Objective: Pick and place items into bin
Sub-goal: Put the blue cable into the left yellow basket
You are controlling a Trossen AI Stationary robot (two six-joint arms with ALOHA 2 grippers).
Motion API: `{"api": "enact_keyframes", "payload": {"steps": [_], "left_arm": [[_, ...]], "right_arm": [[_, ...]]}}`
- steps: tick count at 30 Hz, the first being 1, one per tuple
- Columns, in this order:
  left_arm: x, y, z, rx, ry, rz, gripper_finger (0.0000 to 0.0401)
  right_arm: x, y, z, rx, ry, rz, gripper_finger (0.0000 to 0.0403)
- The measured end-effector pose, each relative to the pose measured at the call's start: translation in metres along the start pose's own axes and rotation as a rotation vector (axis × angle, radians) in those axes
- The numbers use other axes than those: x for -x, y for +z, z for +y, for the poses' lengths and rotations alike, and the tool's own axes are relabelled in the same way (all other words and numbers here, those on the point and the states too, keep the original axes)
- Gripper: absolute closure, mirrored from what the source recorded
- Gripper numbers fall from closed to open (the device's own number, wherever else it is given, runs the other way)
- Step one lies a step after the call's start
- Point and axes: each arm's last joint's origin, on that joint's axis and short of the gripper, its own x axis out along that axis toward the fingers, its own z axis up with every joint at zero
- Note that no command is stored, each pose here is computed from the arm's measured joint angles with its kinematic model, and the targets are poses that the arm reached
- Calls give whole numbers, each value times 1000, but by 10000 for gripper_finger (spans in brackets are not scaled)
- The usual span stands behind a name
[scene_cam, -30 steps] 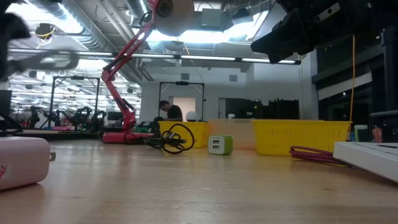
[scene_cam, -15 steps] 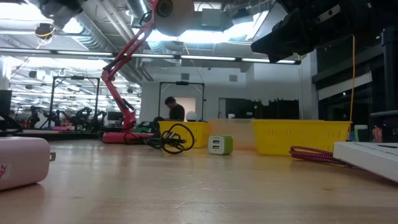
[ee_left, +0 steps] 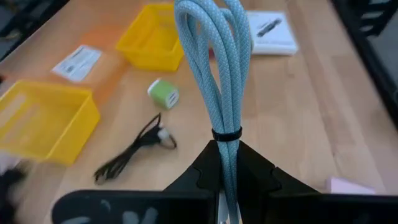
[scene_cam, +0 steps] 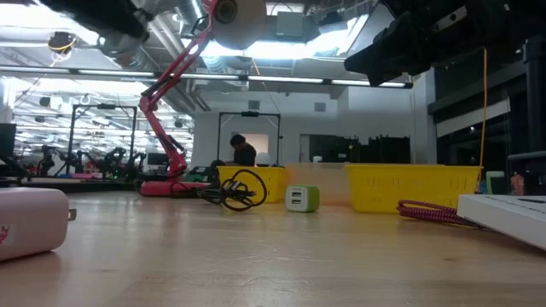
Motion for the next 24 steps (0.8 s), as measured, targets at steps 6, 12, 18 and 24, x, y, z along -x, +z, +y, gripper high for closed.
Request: {"api": "enact_keyframes", "payload": {"steps": [6, 12, 18, 24], "left_arm": [[-11, -1, 23, -86, -69, -104, 380], [-29, -5, 41, -139, -136, -155, 381], [-38, -4, 53, -195, -171, -212, 381], [-40, -1, 60, -290, -216, -326, 381]], "right_arm": [[0, 0, 0, -1, 0, 0, 402], [0, 1, 0, 1, -3, -15, 402], [0, 2, 0, 0, -4, -22, 402], [0, 3, -1, -2, -5, -30, 402]]}}
